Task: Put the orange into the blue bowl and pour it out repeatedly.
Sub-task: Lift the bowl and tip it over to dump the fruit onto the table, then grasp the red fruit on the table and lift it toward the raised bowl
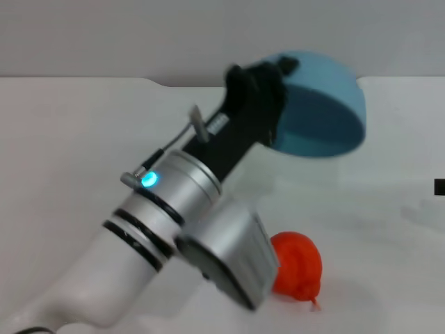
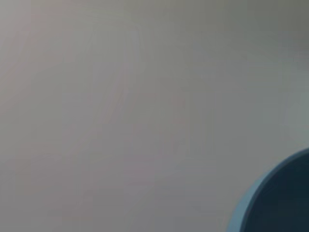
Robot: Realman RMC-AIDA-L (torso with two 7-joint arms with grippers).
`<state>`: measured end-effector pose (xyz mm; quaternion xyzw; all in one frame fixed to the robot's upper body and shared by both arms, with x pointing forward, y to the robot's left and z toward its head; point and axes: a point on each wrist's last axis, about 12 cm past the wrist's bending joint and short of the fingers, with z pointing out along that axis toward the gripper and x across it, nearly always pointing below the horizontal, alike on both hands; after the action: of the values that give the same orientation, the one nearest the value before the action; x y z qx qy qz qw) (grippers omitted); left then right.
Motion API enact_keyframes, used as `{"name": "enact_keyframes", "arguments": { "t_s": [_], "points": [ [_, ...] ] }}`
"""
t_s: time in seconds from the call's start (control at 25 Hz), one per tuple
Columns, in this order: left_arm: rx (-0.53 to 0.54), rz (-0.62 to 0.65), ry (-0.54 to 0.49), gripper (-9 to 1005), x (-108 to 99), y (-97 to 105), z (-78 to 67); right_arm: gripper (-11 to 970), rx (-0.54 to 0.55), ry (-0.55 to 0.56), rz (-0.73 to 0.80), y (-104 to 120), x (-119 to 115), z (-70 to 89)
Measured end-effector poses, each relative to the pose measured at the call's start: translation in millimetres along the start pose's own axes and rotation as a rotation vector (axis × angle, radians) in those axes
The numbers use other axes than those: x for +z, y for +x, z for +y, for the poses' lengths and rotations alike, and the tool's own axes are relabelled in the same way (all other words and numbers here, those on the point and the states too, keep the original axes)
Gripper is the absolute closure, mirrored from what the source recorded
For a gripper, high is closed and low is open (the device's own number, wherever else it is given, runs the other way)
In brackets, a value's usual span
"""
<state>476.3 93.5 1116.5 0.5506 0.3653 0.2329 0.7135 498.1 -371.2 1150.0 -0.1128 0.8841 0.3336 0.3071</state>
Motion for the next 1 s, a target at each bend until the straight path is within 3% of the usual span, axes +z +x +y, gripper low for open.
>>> {"name": "enact_keyframes", "arguments": {
  "t_s": [0.16,0.2,0.24,0.36,0.4,0.44,0.64,0.84,1.0],
  "points": [
    [-0.228,0.113,-0.04,998,6,11,22.7,458,0.001,-0.03,0.021,-1,5,1.4],
    [-0.355,0.179,-0.022,998,10,25,38.7,458,0.007,-0.05,0.03,-2,9,1.3],
    [-0.355,0.179,-0.022,998,10,25,38.7,459,0.007,-0.05,0.03,-2,9,1.3],
    [-0.542,0.229,0.079,999,12,45,52.8,460,0.008,-0.075,0.047,-5,15,2.0],
    [-0.657,0.24,0.144,999,12,55,58.7,461,0.005,-0.082,0.056,-6,17,2.3],
    [-0.657,0.24,0.144,999,12,55,58.7,461,0.001,-0.087,0.065,-8,19,2.6],
    [-0.912,0.286,0.297,999,3,85,78.8,464,-0.023,-0.092,0.104,-12,25,5.1],
    [-1.135,0.423,0.461,999,-7,116,104.3,467,-0.038,-0.133,0.165,-15,39,9.8],
    [-1.169,0.594,0.532,998,-13,125,115.0,469,-0.071,-0.191,0.216,-20,56,13.9]
  ]
}}
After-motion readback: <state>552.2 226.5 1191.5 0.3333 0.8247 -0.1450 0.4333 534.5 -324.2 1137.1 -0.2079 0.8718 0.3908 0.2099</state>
